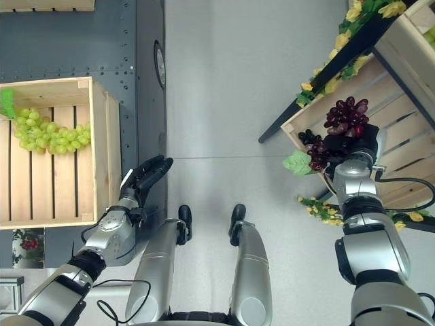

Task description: Pick up the fruits from the basket on one side to the basket on the other side

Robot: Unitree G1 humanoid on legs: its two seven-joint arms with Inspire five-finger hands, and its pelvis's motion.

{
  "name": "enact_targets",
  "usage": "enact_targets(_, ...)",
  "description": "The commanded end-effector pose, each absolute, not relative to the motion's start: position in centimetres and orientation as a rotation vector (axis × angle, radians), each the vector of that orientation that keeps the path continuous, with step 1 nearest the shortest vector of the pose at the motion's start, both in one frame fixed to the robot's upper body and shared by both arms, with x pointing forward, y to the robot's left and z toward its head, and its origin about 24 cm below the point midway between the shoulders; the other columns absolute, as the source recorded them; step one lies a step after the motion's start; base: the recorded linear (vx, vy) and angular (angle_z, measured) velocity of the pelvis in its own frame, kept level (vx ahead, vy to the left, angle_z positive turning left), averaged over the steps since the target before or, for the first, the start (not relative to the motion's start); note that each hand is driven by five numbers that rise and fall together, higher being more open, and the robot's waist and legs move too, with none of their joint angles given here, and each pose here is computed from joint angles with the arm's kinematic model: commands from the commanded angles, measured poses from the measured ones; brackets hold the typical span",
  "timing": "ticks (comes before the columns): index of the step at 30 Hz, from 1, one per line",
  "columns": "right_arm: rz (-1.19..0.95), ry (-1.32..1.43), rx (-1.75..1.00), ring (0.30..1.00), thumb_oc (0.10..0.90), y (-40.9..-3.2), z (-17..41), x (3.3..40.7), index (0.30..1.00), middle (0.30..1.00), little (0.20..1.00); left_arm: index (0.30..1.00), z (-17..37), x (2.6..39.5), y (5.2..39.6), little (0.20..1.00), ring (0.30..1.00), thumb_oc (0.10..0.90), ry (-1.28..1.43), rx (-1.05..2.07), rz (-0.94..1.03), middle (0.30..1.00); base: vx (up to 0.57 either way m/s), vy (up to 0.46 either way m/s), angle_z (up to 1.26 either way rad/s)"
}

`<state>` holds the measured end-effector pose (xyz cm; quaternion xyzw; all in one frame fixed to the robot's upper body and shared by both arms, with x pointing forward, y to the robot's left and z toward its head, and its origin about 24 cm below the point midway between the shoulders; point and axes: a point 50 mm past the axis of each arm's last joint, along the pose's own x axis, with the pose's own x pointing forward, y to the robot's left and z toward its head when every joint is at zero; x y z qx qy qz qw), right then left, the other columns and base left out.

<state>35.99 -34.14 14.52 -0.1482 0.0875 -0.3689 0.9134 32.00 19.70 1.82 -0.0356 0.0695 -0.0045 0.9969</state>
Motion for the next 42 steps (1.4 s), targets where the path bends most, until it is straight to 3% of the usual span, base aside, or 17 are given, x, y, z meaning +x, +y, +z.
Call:
enact_targets(1, -1.107, 0.038, -0.505, 0.3, 0.4, -40.1, 22.1, 32.8, 0.3, 0.3, 0.3, 0.9, 4.7, 32.5, 17.6, 0.9, 0.9, 0.8, -0.037, -0.117, -0.11, 0.9, 0.02, 0.004, 0.03)
enact_targets(21, -1.33, 0.209, -0.641, 0.3, 0.4, -44.2, 21.4, 28.8, 0.3, 0.3, 0.3, 0.9, 5.1, 31.6, 16.9, 0.9, 0.9, 0.8, -0.055, -0.115, -0.158, 0.9, 0.01, 0.004, 0.01)
enact_targets(22, -1.324, 0.214, -0.643, 0.542, 0.562, -44.2, 21.3, 28.8, 0.542, 0.542, 0.542, 0.9, 5.1, 31.6, 16.9, 0.9, 0.9, 0.8, -0.054, -0.115, -0.159, 0.9, 0.0, 0.0, 0.0)
enact_targets(23, -1.294, 0.205, -0.646, 0.9, 0.8, -44.0, 21.3, 29.0, 0.9, 0.9, 0.9, 0.9, 5.1, 31.6, 16.9, 0.9, 0.9, 0.8, -0.049, -0.117, -0.161, 0.9, 0.0, 0.0, 0.0)
enact_targets(42, -0.986, 0.125, -0.929, 0.9, 0.8, -40.6, 22.1, 32.3, 0.9, 0.9, 0.9, 0.9, 4.2, 31.0, 17.1, 0.9, 0.9, 0.8, -0.002, -0.082, -0.205, 0.9, 0.01, -0.001, -0.02)
